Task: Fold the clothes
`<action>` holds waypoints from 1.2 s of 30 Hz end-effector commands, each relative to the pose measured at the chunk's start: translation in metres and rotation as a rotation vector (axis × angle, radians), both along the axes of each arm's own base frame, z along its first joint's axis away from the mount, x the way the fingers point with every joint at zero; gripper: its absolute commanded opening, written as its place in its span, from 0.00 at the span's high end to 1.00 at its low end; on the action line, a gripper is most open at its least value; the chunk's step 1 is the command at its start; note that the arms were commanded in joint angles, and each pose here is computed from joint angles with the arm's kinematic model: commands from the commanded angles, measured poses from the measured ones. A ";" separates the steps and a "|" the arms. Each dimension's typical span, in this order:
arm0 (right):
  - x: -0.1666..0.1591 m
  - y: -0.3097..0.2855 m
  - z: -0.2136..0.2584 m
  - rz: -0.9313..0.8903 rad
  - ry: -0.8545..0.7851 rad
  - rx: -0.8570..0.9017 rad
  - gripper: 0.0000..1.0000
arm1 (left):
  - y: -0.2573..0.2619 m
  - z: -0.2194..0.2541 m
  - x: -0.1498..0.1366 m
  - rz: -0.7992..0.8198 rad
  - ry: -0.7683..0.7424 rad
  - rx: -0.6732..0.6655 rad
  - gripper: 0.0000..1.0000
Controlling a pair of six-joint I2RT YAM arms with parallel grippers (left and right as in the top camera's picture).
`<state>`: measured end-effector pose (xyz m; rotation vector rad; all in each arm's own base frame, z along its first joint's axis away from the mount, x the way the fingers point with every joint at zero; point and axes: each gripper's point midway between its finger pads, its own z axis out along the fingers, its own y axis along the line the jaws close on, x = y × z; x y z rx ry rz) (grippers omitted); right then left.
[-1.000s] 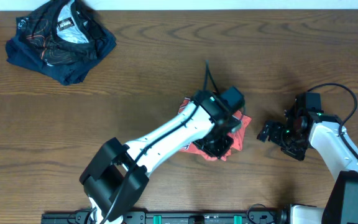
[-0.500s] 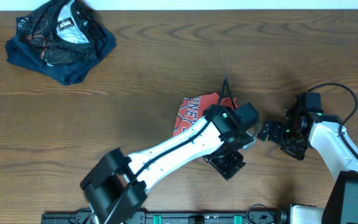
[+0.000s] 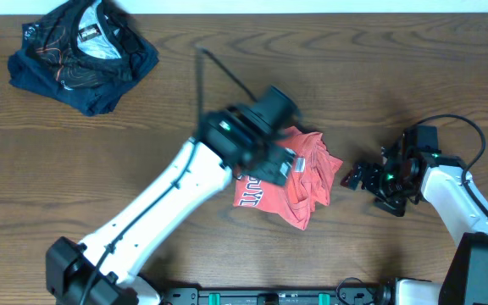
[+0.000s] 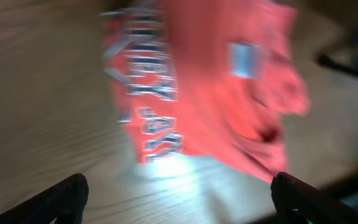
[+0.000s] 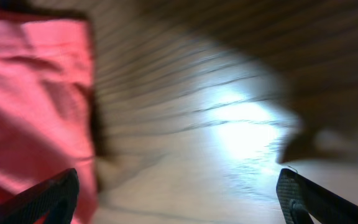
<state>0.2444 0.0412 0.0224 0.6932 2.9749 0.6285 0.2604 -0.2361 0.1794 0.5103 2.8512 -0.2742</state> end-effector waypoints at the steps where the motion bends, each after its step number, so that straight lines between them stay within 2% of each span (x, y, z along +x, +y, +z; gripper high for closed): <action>1: 0.000 0.028 0.013 0.065 -0.040 0.162 0.01 | 0.026 -0.001 0.016 0.142 0.013 0.019 0.04; 9: 0.007 0.042 0.024 0.080 -0.084 0.259 0.03 | 0.048 -0.015 0.017 0.196 0.060 0.057 0.05; 23: 0.012 0.079 0.022 0.138 -0.098 0.231 0.04 | 0.049 -0.015 0.016 0.197 0.064 0.061 0.05; 27: 0.013 0.086 0.023 0.161 -0.108 0.228 0.14 | 0.051 -0.016 0.013 0.196 0.073 0.069 0.05; 33: 0.011 0.095 0.022 0.187 -0.112 0.217 0.20 | 0.051 -0.016 0.014 0.196 0.072 0.068 0.05; 36: 0.011 0.100 0.023 0.201 -0.122 0.218 0.30 | 0.051 -0.016 0.014 0.196 0.072 0.068 0.05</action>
